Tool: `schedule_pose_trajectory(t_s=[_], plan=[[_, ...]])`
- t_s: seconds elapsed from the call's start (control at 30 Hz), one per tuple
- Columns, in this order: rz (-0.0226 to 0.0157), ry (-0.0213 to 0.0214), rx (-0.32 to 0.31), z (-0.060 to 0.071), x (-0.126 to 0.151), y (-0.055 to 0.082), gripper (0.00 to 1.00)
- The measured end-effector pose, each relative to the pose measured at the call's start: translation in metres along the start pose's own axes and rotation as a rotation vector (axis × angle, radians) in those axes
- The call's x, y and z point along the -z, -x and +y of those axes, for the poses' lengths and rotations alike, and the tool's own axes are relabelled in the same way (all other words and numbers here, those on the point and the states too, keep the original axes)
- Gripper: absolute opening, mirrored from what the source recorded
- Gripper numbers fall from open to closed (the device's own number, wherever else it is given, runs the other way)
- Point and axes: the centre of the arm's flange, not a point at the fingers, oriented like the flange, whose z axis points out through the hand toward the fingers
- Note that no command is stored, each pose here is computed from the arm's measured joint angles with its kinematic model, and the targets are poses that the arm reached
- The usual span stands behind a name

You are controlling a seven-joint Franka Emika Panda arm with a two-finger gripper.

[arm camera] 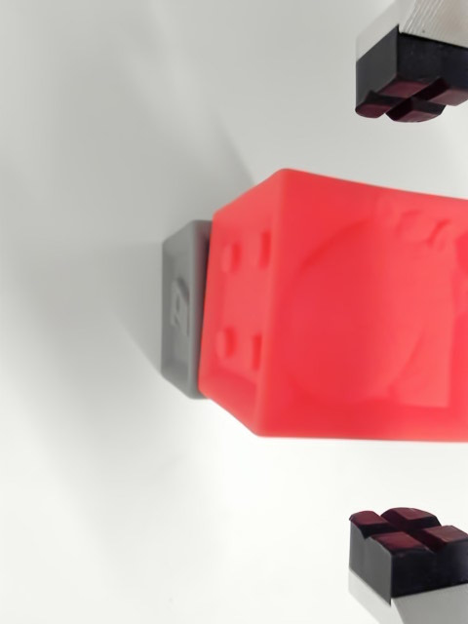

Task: Destack cube

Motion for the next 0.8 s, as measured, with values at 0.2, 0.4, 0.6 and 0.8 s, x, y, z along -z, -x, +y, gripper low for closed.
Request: schedule_pose_trajectory(t_s=[0.2,0.4,0.6,0.8], plan=[[0.0002,-0.0002,0.000,0.000,-0.018,0.000,1.00],[0.0004,-0.0006,0.000,0.001,-0.029,0.000,1.00],[0.0005,-0.0009,0.000,0.001,-0.034,0.000,0.00],[0.0005,-0.0020,0.000,0.000,-0.034,0.000,0.00]])
